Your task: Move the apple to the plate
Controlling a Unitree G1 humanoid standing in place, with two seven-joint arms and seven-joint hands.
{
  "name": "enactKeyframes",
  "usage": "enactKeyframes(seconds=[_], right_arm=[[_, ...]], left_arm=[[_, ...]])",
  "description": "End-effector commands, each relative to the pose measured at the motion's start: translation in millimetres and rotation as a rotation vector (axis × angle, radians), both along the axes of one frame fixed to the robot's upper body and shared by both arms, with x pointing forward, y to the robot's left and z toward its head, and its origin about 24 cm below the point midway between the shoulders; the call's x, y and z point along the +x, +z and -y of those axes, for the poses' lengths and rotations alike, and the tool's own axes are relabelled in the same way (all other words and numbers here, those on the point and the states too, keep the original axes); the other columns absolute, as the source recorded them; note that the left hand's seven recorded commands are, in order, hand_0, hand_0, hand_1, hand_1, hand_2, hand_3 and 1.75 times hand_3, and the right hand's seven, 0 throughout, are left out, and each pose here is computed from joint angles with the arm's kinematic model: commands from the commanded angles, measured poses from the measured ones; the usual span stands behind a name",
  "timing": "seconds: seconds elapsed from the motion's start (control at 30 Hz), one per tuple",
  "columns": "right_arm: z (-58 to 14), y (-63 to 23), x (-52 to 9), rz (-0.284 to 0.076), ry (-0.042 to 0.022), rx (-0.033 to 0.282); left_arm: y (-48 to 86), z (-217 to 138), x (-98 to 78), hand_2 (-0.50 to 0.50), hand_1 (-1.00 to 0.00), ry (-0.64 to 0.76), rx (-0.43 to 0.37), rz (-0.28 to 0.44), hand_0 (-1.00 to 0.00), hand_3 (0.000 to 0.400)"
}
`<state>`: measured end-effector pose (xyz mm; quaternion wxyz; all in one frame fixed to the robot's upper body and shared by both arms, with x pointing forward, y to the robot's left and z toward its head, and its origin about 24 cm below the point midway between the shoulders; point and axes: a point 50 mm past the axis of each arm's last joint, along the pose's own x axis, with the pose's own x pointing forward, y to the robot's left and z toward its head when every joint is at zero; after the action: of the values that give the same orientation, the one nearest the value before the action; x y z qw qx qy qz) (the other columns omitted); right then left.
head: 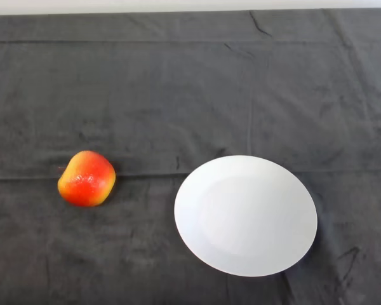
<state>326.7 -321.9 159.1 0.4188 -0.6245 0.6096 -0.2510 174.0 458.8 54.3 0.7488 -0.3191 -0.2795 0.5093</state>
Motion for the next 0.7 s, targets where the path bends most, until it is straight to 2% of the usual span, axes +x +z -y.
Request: enactKeyframes(seconds=[0.03, 0.33, 0.7], right_arm=[[6.8, 4.3, -4.1, 0.018, -0.0343, -0.005], [6.8, 4.3, -4.1, 0.018, -0.0347, -0.005], [6.8, 4.3, -4.1, 0.018, -0.0351, -0.005]], left_arm=[[0.1, -0.7, 3.1, 0.0, 0.0, -0.013, -0.014, -0.012, 0.0, 0.0], [1.3, 0.0, 5.3, 0.0, 0.0, -0.019, -0.007, -0.016, 0.0, 0.0], [7.2, 8.8, 22.8, 0.0, 0.0, -0.069, 0.045, -0.043, 0.0, 0.0]])
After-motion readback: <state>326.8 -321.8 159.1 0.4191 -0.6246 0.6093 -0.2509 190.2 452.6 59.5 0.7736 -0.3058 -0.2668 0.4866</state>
